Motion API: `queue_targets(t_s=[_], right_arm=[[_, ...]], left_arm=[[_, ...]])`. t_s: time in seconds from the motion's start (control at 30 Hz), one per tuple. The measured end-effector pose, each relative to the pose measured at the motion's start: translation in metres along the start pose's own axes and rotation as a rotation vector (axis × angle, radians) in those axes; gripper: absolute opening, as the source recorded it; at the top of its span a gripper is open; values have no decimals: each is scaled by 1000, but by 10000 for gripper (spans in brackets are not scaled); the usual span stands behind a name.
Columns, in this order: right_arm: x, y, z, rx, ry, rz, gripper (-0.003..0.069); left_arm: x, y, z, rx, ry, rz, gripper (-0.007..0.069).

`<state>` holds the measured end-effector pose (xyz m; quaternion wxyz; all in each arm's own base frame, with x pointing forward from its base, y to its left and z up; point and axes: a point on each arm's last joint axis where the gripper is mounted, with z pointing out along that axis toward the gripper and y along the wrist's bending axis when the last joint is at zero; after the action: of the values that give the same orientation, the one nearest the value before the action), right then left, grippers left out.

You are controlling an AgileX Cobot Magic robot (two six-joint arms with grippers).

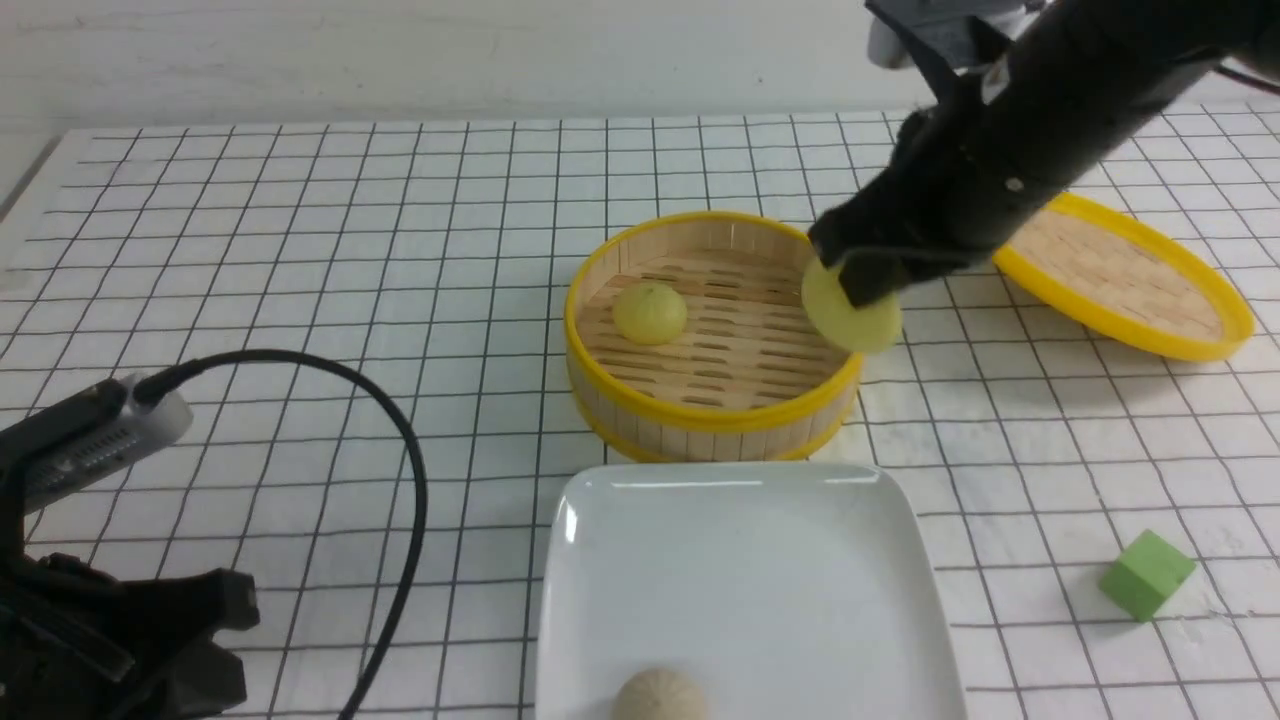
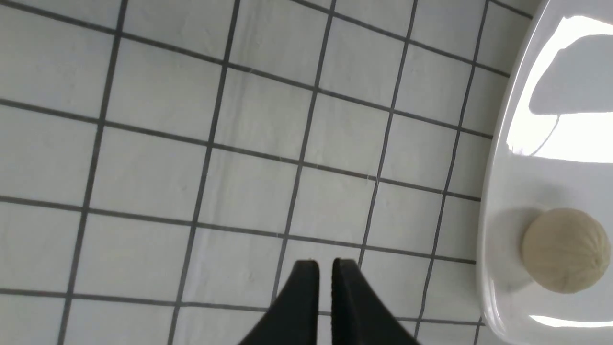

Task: Put the steamed buns into the plate on the white-black tablecloth.
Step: 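Move the steamed bun from the bamboo steamer onto the white plate with the right gripper, then reach into the bamboo steamer and grasp a bun with the left gripper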

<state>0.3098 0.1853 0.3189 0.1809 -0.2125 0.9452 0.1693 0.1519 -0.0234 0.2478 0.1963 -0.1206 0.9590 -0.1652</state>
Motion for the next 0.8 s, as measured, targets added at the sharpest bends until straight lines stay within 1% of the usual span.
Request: queue_targets(t_s=[0.03, 0.07, 0.1, 0.13, 0.2, 0.23, 0.27, 0.3, 0.33, 0.37, 0.4, 0.43, 0.47, 0.5, 0.57, 0.6, 0.63, 0.7, 0.73, 0.77, 0.8], right_arm=[[4, 1, 4, -3, 24, 1, 19], [24, 12, 26, -18, 113, -18, 33], [26, 13, 30, -17, 123, -21, 33], [42, 18, 54, -6, 188, -29, 55], [60, 22, 82, 22, 246, -34, 101], [65, 24, 93, 35, 260, -36, 132], [68, 28, 103, 47, 267, -40, 200], [68, 28, 104, 48, 268, -36, 210], [69, 30, 111, 54, 275, -31, 287], [68, 32, 114, 56, 277, -27, 347], [68, 33, 114, 55, 277, -29, 354], [63, 35, 111, 54, 274, -37, 393], [63, 36, 110, 53, 273, -37, 395], [55, 40, 99, 46, 263, -49, 377], [48, 44, 82, 40, 261, -79, 297], [45, 47, 68, 40, 256, -100, 235], [43, 49, 47, 48, 242, -125, 137], [46, 50, 16, 69, 222, -158, 30], [48, 50, 4, 80, 209, -168, 3], [49, 50, 1, 83, 208, -170, -3], [58, 48, -21, 104, 172, -169, -15]], left_arm=[[0, 0, 0, -1, 0, 1, 70], [0, 0, 0, -2, 1, 1, 72], [0, 0, 0, -2, 1, 1, 72], [0, 0, 0, -3, 1, 3, 73], [0, 1, 0, -10, -1, 8, 75], [0, 1, 0, -13, -4, 11, 77], [-1, 1, 0, -14, -9, 12, 81], [-1, 1, 0, -14, -10, 12, 81], [-1, 1, 0, -15, -15, 13, 87], [-2, 1, 0, -16, -16, 13, 90], [-2, 2, 0, -17, -17, 14, 90], [-2, 2, 1, -23, -19, 19, 93], [-2, 2, 1, -24, -19, 20, 95], [-3, 3, 1, -31, -24, 25, 99], [-4, 3, 1, -32, -36, 27, 105], [-5, 3, 1, -33, -43, 27, 107], [-6, 3, 2, -33, -47, 28, 108], [-6, 3, 2, -34, -54, 29, 108], [-7, 3, 2, -34, -57, 34, 108], [-7, 3, 2, -34, -57, 36, 108], [-8, 3, 1, -37, -69, 57, 106]])
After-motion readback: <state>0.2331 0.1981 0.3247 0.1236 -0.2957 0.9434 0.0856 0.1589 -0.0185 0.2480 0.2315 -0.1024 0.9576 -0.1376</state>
